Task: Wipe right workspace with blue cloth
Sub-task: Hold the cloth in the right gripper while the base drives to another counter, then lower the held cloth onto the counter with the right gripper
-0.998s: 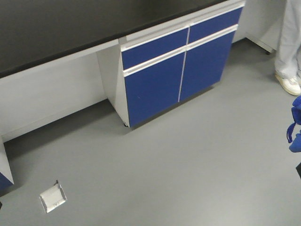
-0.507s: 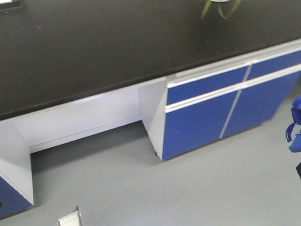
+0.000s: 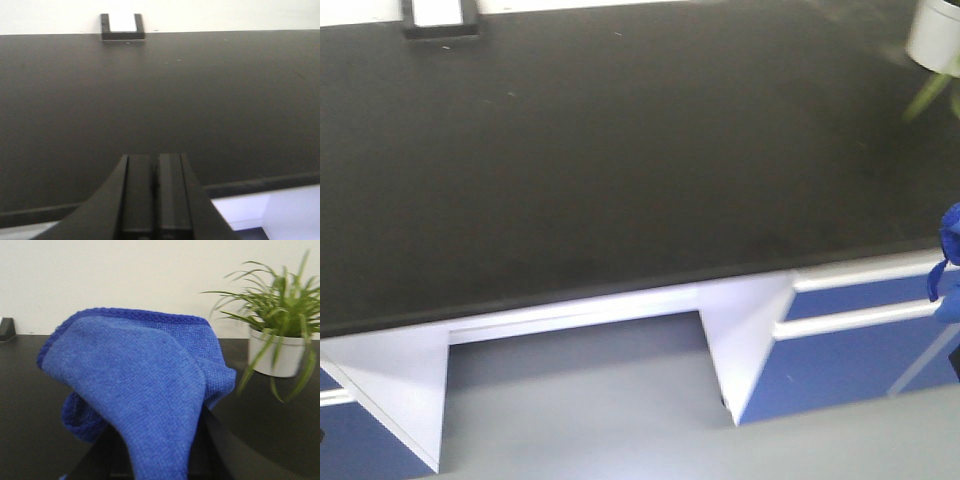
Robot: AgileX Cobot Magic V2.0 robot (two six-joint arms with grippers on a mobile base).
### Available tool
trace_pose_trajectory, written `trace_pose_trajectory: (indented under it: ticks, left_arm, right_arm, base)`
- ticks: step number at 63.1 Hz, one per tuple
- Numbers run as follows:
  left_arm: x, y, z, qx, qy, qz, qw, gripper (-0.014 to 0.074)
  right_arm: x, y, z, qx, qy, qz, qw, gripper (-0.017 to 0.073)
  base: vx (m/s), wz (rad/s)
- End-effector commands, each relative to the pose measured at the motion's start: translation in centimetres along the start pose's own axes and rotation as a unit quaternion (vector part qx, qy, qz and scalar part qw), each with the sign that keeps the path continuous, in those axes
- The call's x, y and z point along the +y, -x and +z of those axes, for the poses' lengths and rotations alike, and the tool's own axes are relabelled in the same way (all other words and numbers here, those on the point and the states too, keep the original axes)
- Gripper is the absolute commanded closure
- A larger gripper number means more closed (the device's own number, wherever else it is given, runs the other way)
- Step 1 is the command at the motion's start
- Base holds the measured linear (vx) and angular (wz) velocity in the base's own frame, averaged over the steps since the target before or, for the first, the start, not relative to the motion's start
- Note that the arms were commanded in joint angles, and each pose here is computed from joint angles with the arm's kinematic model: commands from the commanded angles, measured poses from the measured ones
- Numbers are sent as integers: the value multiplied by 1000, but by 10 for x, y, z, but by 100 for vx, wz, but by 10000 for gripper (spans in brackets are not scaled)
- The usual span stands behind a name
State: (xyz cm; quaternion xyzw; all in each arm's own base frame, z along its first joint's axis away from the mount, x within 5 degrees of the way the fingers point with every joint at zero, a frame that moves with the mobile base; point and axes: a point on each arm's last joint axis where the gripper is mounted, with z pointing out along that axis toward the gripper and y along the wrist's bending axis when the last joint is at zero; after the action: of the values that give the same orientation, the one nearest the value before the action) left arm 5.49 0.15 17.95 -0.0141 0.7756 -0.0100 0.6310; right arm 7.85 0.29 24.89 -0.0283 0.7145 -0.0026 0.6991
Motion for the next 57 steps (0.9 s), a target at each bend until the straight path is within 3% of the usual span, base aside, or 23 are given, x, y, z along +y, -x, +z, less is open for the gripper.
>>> trace_pose_trajectory:
  ticks: [1,30,57]
  left_arm:
    - [-1,-2,1,-32,-9,-3,999,599]
    - [-1,-2,1,-32,-9,-3,999,599]
    - [-1,-2,1,-32,-9,-3,999,599]
  right_arm:
    - [-2,17,1,-51,-12,-3,999,559]
    - [-2,17,1,-51,-12,-3,999,559]
    - [-2,17,1,-51,-12,-3,999,559]
  base:
    - [33,37]
    - [28,28]
    - [14,4]
